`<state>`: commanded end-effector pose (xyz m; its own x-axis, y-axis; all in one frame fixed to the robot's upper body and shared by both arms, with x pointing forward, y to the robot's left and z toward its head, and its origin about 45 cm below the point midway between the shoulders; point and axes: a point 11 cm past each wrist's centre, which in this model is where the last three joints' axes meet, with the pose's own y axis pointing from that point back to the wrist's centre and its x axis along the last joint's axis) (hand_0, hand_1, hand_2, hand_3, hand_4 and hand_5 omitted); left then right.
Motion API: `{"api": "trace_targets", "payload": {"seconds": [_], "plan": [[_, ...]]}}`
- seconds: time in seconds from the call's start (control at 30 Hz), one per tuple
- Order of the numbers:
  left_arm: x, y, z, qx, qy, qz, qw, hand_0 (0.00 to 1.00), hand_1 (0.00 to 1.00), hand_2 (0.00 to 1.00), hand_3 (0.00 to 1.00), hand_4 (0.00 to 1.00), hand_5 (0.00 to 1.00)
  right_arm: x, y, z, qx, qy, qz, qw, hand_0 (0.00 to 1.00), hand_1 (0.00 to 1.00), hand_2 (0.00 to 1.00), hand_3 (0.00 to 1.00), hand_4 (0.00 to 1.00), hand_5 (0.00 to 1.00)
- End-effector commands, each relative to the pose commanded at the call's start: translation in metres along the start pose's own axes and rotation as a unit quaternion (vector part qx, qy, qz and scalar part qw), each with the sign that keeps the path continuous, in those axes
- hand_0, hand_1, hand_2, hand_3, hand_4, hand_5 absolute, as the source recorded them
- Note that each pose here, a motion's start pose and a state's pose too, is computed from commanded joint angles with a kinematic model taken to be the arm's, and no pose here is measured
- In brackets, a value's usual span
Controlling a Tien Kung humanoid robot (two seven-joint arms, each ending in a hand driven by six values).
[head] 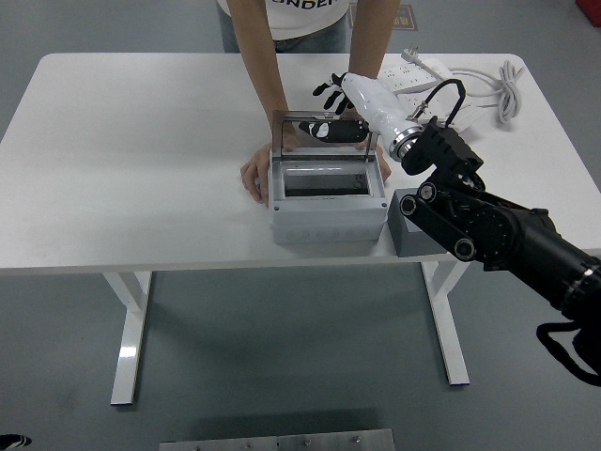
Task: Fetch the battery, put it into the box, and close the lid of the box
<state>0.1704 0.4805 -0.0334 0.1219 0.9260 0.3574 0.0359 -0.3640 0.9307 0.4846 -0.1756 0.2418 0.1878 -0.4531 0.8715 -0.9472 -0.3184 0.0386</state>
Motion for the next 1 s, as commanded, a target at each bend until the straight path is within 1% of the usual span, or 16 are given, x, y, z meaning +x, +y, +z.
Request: {"api": "trace_targets", "payload": {"seconds": [0.03,0.07,0.2,0.23,0.4,0.43,0.7,1.0], "plan": [[0.0003,0.0004,0.0009,-0.001,-0.001,0.000,1.000,0.854,0.898,0.839,0.791,0.839,0.491,-0.0014,-0.0002,0.0016,-0.002,-0.005,-0.002,1.000,0.533,0.468,0.533,0.655,0.859,0.506],[0.0005,0.0006,0.0014,-0.001,-0.001,0.001,1.000,0.854,0.898,0.839,0.791,0.839,0.491,-0.0020,-0.0003,0.0026,-0.004,-0.008,-0.003,1.000,0.682,0.630,0.627,0.698,0.855,0.651],[0.0011,0.0009,0.0019,-0.002,-0.002,0.002,1.000,0.854,0.898,0.839,0.791,0.839,0.491,-0.0027,-0.0007,0.0058,-0.009,-0.017,-0.006,1.000,0.682,0.630,0.627,0.698,0.855,0.651],[0.0011,0.0008,0.0018,-0.002,-0.002,0.002,1.000,0.854,0.898,0.838,0.791,0.839,0.491,-0.0026,-0.0006,0.0068,-0.010,-0.018,-0.006,1.000,0.961,0.828,0.778,0.837,0.961,0.998],[0.0009,0.0007,0.0016,-0.002,-0.001,0.002,1.000,0.854,0.898,0.838,0.791,0.839,0.491,-0.0033,-0.0003,0.0092,-0.015,-0.018,-0.006,1.000,0.961,0.828,0.778,0.837,0.961,0.998],[0.0009,0.0008,0.0017,-0.002,-0.001,0.002,1.000,0.855,0.897,0.834,0.788,0.839,0.490,-0.0035,-0.0003,0.0092,-0.015,-0.017,-0.006,1.000,0.998,0.879,0.829,0.888,0.994,0.998],[0.0006,0.0012,0.0030,-0.003,-0.001,0.002,1.000,0.855,0.897,0.834,0.788,0.838,0.492,-0.0043,-0.0006,0.0084,-0.017,-0.008,-0.004,1.000,0.998,0.893,0.838,0.894,0.998,0.998],[-0.0015,-0.0004,-0.0007,0.000,-0.002,0.000,1.000,0.855,0.896,0.834,0.790,0.839,0.492,0.0004,-0.0015,0.0075,-0.015,-0.001,0.003,1.000,0.998,0.887,0.832,0.888,0.998,0.998]]}}
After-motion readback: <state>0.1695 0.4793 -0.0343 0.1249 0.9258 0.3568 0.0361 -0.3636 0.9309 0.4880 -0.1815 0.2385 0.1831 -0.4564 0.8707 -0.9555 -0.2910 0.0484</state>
